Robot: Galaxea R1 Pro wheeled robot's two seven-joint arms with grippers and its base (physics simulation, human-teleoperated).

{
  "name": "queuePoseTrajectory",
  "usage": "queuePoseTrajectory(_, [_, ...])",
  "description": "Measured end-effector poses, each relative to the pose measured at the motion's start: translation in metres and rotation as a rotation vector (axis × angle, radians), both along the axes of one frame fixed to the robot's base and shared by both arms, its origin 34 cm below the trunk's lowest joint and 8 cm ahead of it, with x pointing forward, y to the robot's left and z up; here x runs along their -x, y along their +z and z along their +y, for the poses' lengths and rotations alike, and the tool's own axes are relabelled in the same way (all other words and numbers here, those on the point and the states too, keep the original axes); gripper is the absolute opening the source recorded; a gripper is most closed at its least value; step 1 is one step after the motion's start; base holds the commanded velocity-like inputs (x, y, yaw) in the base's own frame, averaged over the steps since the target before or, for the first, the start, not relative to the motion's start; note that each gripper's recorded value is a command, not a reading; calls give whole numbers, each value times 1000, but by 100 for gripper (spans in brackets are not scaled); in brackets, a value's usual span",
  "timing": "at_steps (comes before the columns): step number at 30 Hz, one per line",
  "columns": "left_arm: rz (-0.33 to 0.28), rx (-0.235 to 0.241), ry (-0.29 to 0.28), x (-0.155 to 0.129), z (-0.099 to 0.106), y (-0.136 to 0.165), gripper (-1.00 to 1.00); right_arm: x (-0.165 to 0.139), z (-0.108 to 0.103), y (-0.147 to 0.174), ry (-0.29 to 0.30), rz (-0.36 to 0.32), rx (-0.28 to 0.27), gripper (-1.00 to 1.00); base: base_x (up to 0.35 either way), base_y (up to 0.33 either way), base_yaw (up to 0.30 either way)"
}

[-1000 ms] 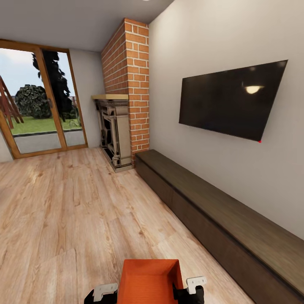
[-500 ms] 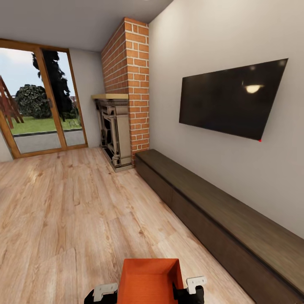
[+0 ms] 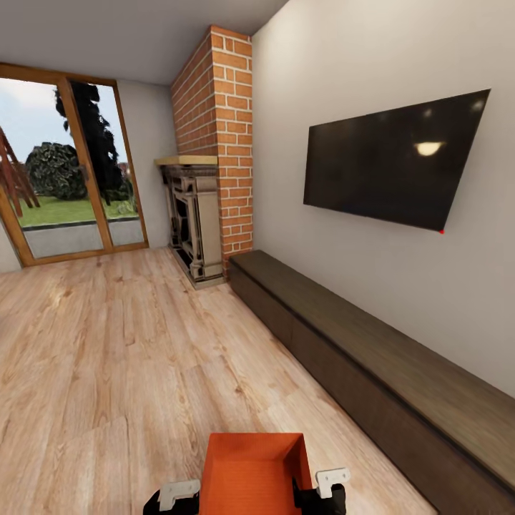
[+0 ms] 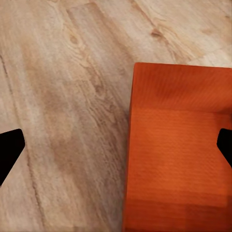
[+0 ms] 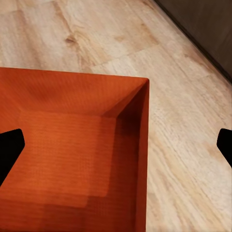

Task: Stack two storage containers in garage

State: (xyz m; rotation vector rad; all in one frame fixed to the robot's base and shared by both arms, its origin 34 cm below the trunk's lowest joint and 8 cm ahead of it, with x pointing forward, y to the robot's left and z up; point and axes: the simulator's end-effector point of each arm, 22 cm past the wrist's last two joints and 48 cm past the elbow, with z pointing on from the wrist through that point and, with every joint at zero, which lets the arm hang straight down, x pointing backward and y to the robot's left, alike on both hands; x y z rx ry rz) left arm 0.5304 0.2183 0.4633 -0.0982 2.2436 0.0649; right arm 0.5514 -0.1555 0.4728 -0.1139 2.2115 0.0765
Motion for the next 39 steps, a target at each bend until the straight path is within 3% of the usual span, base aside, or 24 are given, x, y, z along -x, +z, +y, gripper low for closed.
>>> queuePoseTrajectory(39, [1, 1, 3, 0, 1, 0, 100, 0, -11, -2, -13, 3, 4, 100, 0, 0, 0])
